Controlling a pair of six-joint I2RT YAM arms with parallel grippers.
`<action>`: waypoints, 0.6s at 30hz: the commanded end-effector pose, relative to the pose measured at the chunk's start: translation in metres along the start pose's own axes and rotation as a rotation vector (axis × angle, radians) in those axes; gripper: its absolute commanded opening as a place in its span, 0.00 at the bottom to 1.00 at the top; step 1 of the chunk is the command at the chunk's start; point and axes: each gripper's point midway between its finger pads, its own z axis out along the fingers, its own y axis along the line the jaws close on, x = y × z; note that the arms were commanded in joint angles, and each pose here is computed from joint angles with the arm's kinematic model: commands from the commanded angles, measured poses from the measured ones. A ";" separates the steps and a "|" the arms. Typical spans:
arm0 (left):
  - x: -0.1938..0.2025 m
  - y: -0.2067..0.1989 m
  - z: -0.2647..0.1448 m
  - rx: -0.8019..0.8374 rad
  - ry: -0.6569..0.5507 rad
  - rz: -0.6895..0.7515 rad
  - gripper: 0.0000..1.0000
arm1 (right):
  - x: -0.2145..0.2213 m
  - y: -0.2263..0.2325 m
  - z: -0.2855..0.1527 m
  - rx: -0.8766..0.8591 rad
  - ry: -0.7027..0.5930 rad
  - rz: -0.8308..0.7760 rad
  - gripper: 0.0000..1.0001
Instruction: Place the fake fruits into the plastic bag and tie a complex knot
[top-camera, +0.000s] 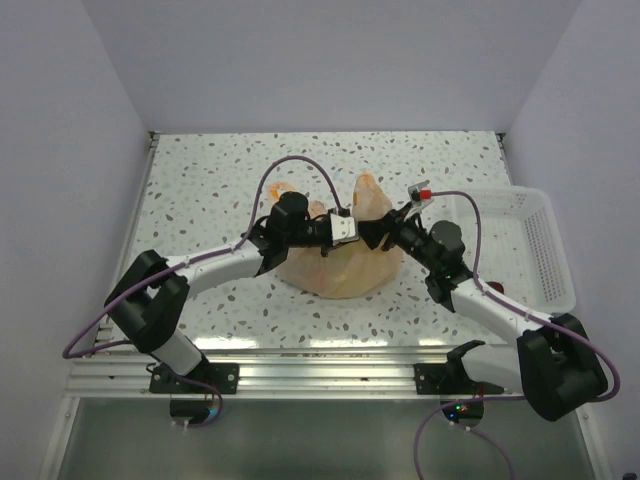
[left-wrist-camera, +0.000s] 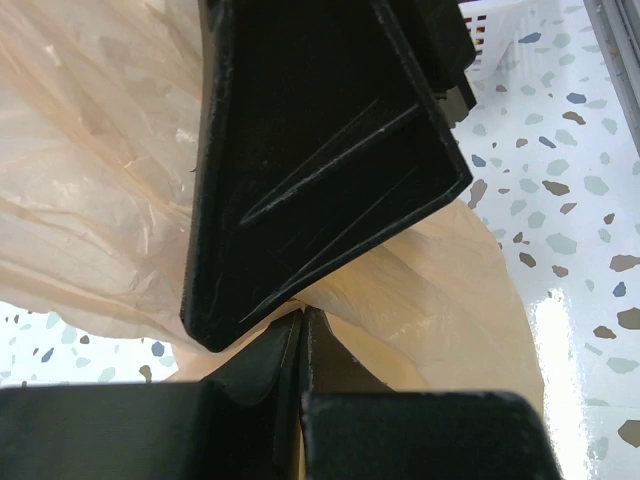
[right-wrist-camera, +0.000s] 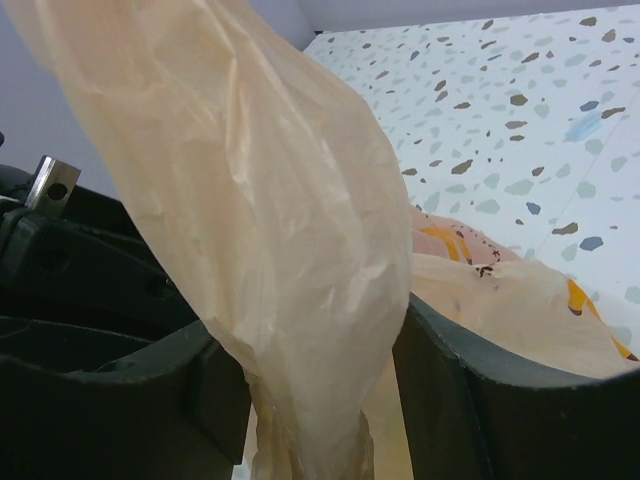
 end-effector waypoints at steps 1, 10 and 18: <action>-0.027 0.003 0.006 0.003 -0.091 0.035 0.00 | -0.026 0.004 0.010 0.010 -0.066 -0.012 0.57; -0.035 -0.007 0.013 0.044 -0.098 0.066 0.00 | -0.011 -0.008 0.014 0.062 -0.024 -0.031 0.47; -0.038 0.005 -0.008 -0.013 -0.057 -0.048 0.22 | -0.015 -0.015 0.010 0.097 -0.032 -0.111 0.00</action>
